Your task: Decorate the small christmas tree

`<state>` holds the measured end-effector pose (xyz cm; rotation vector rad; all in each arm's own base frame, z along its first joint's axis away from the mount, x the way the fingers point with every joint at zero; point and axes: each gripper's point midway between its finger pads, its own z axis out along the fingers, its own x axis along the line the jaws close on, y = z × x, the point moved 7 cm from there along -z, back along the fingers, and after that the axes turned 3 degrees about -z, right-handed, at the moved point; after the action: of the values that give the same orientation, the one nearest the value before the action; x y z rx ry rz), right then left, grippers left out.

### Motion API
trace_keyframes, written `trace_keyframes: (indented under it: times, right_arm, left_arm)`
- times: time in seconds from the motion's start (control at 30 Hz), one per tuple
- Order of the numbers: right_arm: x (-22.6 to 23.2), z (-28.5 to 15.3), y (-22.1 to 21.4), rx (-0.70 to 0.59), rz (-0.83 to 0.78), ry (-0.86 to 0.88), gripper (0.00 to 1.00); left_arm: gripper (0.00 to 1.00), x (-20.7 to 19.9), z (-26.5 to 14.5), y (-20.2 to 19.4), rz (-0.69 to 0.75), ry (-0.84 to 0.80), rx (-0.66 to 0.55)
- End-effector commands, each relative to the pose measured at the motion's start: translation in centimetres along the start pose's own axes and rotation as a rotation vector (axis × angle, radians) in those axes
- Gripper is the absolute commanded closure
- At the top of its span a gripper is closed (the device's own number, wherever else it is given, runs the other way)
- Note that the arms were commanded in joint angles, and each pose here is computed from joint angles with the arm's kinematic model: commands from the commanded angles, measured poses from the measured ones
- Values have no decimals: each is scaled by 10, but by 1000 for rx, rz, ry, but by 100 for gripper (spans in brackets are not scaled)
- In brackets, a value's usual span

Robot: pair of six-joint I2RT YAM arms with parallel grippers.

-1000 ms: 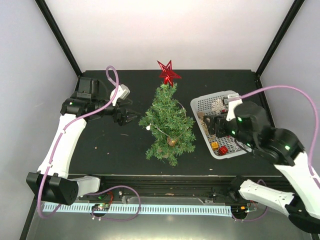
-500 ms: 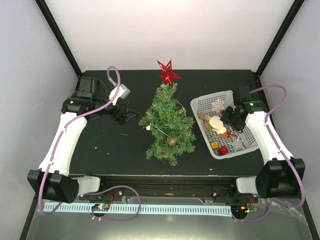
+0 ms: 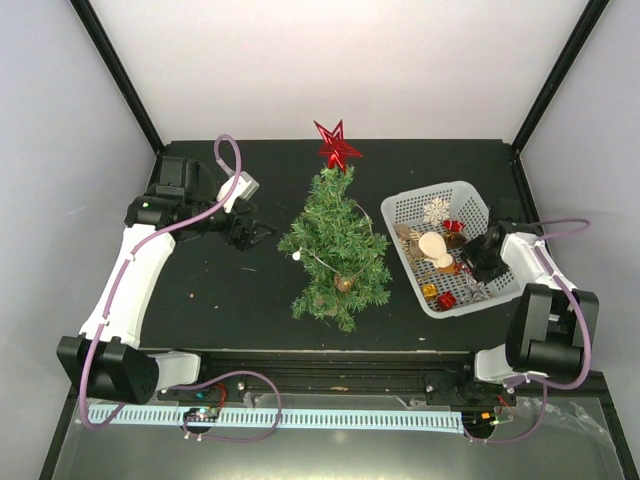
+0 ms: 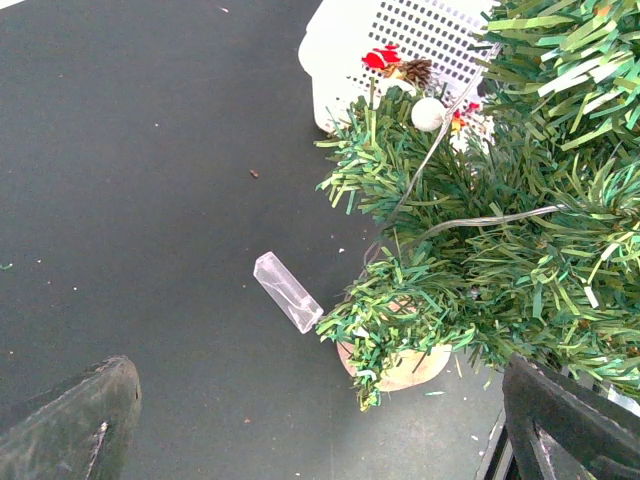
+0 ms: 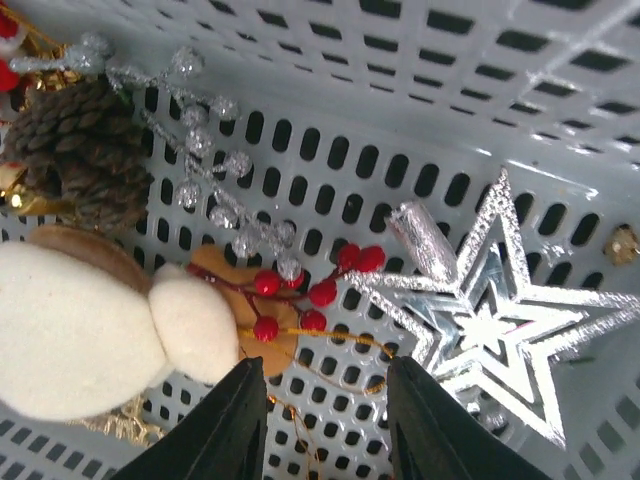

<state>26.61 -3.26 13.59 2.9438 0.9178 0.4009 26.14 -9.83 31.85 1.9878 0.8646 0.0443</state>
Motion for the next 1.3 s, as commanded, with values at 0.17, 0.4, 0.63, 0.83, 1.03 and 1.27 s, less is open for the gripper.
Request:
trace_keyframes:
  times: [0.17,0.4,0.63,0.83,1.03,1.27]
  right_arm:
    - [-6,30,21,-11,119,9,65]
    - [-8,45,23,12,122,0,77]
    - [-6,39,22,6,80,12,86]
    - [-10,33,19,-8,44,7,99]
    - [-8,12,24,-78,-2,13,99]
    - [-8,4,20,-75,-41,34,99]
  left_arm:
    - [1,0,-5,1,-8,7,-5]
    - [1,0,-7,1,-14,7,-5]
    - [1,0,-6,1,-22,-4,-7]
    - [1,0,-3,1,-31,-33,-22]
    - [1,-1,-2,-1,-32,-39,-21]
    - [1,-2,-2,-3,-34,-50,-26]
